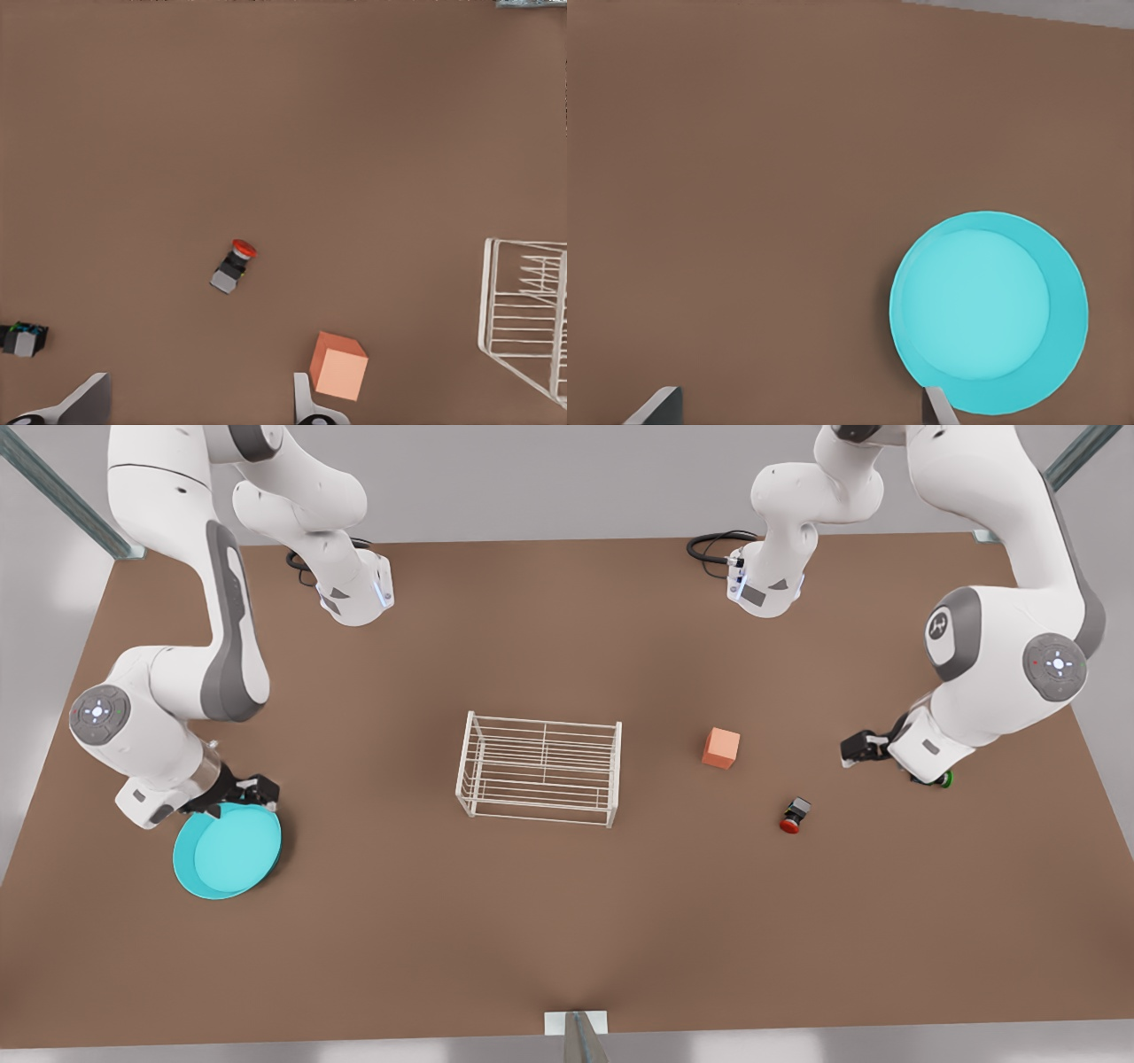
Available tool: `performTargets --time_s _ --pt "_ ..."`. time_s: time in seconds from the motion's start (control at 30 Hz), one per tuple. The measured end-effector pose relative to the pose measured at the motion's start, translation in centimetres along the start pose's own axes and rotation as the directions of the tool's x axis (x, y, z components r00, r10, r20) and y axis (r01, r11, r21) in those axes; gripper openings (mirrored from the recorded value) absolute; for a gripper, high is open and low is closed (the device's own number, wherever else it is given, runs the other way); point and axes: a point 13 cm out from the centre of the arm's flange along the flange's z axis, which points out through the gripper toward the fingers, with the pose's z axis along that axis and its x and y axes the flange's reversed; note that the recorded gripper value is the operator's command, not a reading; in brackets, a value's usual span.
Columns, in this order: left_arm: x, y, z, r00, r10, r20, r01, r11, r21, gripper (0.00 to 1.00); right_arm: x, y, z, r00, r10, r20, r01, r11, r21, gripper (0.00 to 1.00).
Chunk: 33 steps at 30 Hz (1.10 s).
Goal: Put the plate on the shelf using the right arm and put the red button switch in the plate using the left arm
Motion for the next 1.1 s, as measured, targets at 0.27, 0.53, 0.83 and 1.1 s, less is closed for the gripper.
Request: performTargets --time_s 0.27,0.53,0.83,1.1 --pt "-0.5 -0.2 1.0 1.0 0.02 0.004 -0.02 1.0 -0.006 1.0 0.6 -10.2 2.7 0.991 0.137 0.004 -0.137 0.991 -0.014 1.0" --pt "-0.6 -0.1 1.3 0.999 0.033 0.004 -0.033 0.999 -0.016 1.0 -1.4 -18.7 11.5 0.969 0.249 0.004 -0.244 0.952 -0.184 1.0" --pt "-0.6 0.2 1.8 0.999 0.041 -0.008 -0.041 0.999 -0.027 1.0 1.6 -22.6 18.7 0.99 0.144 -0.012 -0.142 0.952 -0.272 1.0" --pt "-0.5 0.2 1.9 0.999 0.044 -0.011 -0.044 0.999 -0.028 1.0 2.4 -23.4 21.6 0.999 0.037 0.009 -0.033 0.952 -0.303 1.0"
